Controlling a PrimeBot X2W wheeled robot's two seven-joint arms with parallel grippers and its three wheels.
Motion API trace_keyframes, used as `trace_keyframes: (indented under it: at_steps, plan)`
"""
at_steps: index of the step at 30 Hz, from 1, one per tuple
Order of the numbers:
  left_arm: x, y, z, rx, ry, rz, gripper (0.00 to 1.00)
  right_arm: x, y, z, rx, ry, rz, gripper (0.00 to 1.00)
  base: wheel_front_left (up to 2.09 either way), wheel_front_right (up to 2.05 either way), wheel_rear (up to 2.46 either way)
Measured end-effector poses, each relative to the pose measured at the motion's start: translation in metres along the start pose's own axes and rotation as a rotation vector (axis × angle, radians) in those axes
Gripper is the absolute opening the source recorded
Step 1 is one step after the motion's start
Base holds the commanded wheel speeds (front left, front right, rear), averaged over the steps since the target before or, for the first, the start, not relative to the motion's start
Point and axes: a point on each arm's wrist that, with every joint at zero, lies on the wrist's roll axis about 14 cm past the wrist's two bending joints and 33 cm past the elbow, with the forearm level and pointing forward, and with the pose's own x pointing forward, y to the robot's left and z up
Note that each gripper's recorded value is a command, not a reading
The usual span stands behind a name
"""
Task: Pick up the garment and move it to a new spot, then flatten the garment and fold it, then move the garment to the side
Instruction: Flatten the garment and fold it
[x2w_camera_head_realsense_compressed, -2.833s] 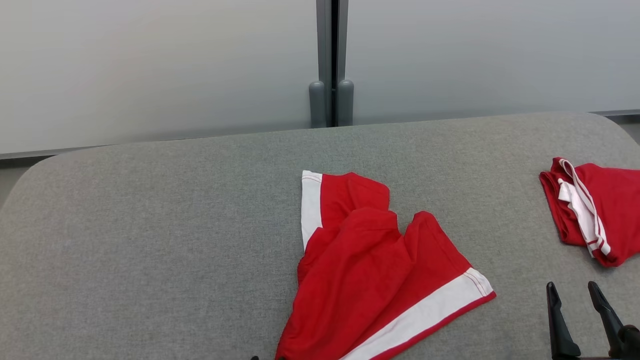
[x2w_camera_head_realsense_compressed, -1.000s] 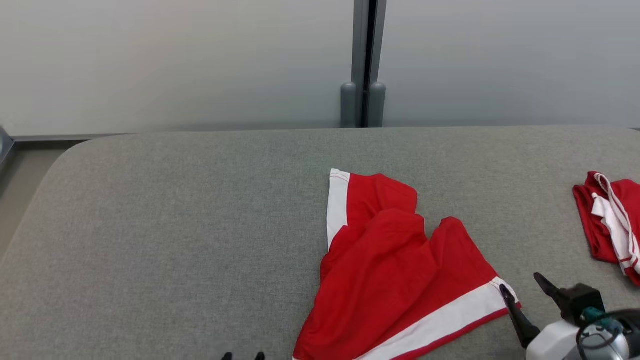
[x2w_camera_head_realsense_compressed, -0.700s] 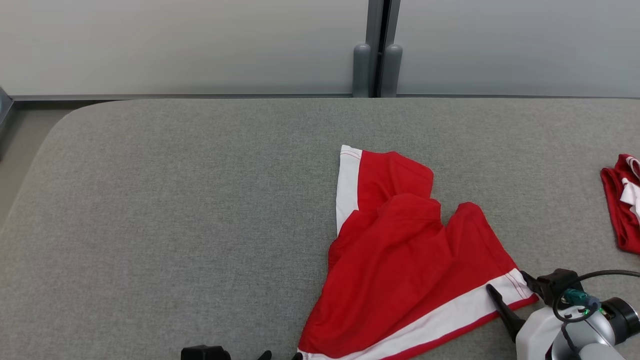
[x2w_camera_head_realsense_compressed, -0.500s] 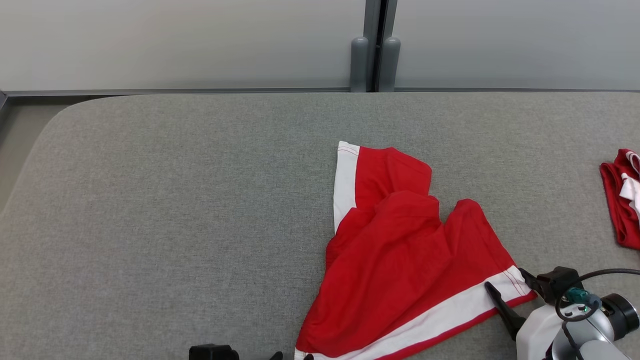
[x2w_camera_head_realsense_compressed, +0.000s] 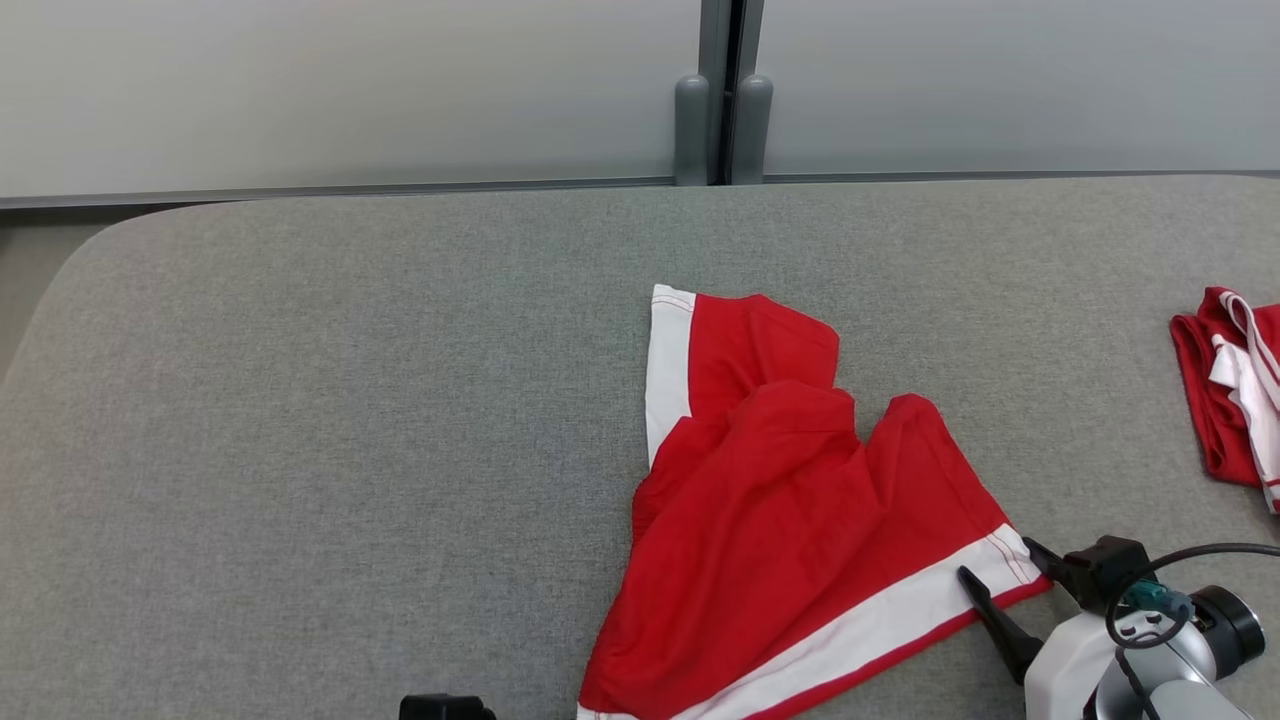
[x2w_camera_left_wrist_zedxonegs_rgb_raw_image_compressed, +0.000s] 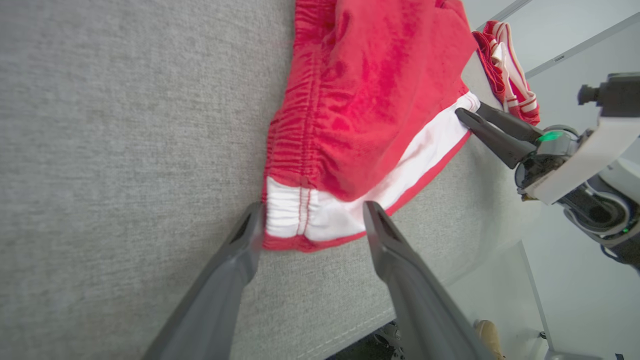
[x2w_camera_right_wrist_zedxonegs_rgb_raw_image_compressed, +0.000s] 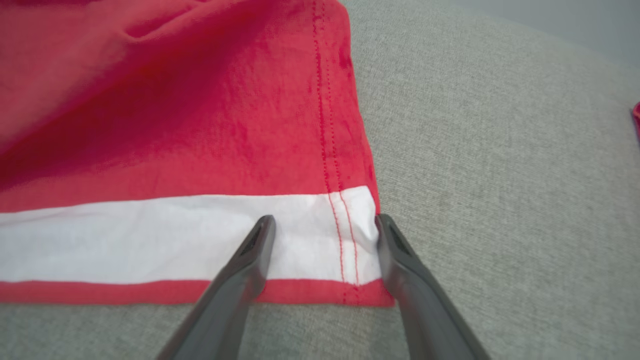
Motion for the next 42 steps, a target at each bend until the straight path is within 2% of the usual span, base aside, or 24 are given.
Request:
trace_keyframes:
  at_steps: [2,3,4,5,6,7,12,15,20,27,30,34,38,40,42]
  plan:
    - [0.001,0.001,-0.005,0.003,0.017,0.000,1.00,-0.001,0.001,0.000,0.000,0.000,0.002,1.00,0.00,0.00,0.00]
    - [0.001,0.001,-0.008,0.006,0.031,-0.001,0.94,-0.001,0.002,0.000,0.001,0.001,0.006,0.78,0.00,0.00,0.00]
    - [0.001,0.000,-0.011,0.010,0.045,-0.005,0.47,-0.001,0.003,-0.001,0.003,0.002,0.010,0.49,0.00,0.00,0.00]
    - [0.001,-0.001,-0.012,0.012,0.047,-0.010,0.13,-0.002,0.003,-0.001,0.004,0.000,0.010,0.41,0.00,0.00,0.00]
    - [0.002,-0.002,-0.012,0.005,0.048,-0.016,0.00,-0.002,0.002,0.000,0.001,-0.002,0.007,0.11,0.00,0.00,0.00]
    - [0.003,-0.004,-0.012,0.000,0.049,-0.025,0.00,-0.003,-0.001,0.001,0.002,-0.005,0.001,0.00,0.00,0.00,0.00]
    - [0.003,-0.010,-0.007,-0.007,0.045,-0.060,0.00,-0.009,-0.011,0.011,0.021,-0.041,-0.024,0.00,0.00,0.00,0.00]
    - [0.001,-0.018,0.011,-0.026,-0.016,-0.094,0.00,-0.016,-0.020,0.021,0.041,-0.084,-0.042,0.00,0.00,0.00,0.00]
    - [-0.009,-0.042,0.061,-0.043,-0.161,-0.186,0.00,-0.031,-0.036,0.066,0.191,-0.255,-0.068,0.00,0.00,0.00,0.00]
    - [-0.021,-0.073,0.140,0.031,-0.337,-0.297,0.00,-0.067,-0.067,0.135,0.391,-0.446,-0.045,0.00,0.00,0.00,0.00]
    - [-0.013,-0.078,0.169,0.107,-0.358,-0.312,0.00,-0.074,-0.091,0.159,0.381,-0.477,-0.057,0.00,0.00,0.00,0.00]
    - [0.015,-0.082,0.227,0.214,-0.413,-0.319,0.00,-0.056,-0.115,0.199,0.334,-0.497,-0.047,0.00,0.00,0.00,0.00]
    - [0.057,-0.080,0.298,0.310,-0.495,-0.287,0.00,-0.015,-0.136,0.243,0.280,-0.518,-0.035,0.00,0.00,0.00,0.00]
    - [0.080,-0.084,0.334,0.294,-0.550,-0.295,0.00,0.012,-0.142,0.267,0.263,-0.528,-0.022,0.00,0.00,0.00,0.00]
    - [0.102,-0.078,0.369,0.313,-0.610,-0.252,0.00,0.041,-0.149,0.292,0.297,-0.568,-0.010,0.00,0.00,0.00,0.00]
